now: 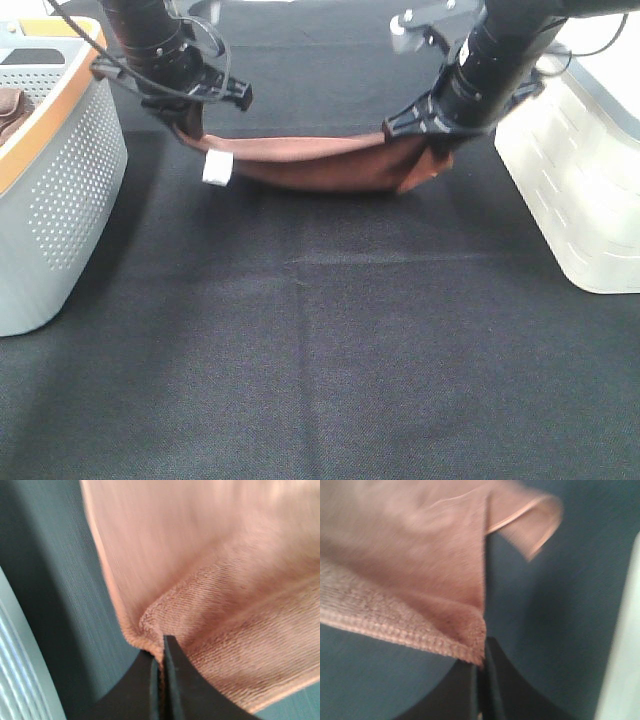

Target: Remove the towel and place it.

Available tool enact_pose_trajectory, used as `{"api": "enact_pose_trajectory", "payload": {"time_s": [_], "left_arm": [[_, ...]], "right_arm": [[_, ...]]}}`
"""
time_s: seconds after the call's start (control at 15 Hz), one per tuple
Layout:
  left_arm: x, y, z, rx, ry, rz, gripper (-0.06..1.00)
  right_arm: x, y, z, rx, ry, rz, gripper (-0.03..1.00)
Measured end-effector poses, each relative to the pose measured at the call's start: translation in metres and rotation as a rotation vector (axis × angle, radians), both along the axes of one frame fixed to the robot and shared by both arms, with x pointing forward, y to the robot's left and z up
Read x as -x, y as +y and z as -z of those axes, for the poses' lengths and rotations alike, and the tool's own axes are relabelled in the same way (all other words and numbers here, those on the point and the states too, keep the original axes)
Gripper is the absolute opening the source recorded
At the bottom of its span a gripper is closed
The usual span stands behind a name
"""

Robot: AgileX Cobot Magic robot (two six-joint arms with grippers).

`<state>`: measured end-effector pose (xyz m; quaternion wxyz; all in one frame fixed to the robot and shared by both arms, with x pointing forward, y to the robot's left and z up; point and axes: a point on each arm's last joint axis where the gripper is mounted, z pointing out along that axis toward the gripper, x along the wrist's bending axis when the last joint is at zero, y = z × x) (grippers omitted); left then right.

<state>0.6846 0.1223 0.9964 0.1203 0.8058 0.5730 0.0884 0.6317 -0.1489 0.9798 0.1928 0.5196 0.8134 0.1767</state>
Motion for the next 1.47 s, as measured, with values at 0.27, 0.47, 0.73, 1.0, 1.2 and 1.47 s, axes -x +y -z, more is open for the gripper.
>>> {"api": "enact_pose_trajectory", "payload": {"time_s": [0.27, 0.47, 0.73, 1.0, 1.2, 1.47], "left_arm": [[0.009, -0.002, 0.002, 0.017, 0.098, 0.021, 0.0], [0.017, -0.011, 0.01, 0.045, 0.146, 0.034, 0.0], [0.055, -0.04, 0.048, -0.016, 0.291, 0.118, 0.0], [0.087, -0.036, 0.053, -0.105, 0.344, 0.162, 0.0], [0.101, -0.027, 0.055, -0.133, 0.378, 0.165, 0.0], [0.108, -0.024, 0.063, -0.15, 0.409, 0.165, 0.0]], "right_arm": [[0.015, -0.001, 0.007, 0.011, 0.177, -0.004, 0.0], [0.027, -0.006, 0.01, 0.068, 0.322, 0.009, 0.0], [0.042, -0.009, 0.011, 0.099, 0.49, 0.022, 0.0], [0.052, -0.007, 0.011, 0.079, 0.598, 0.007, 0.0], [0.053, -0.007, 0.009, 0.078, 0.605, 0.0, 0.0], [0.054, -0.007, 0.007, 0.073, 0.601, 0.0, 0.0]]}}
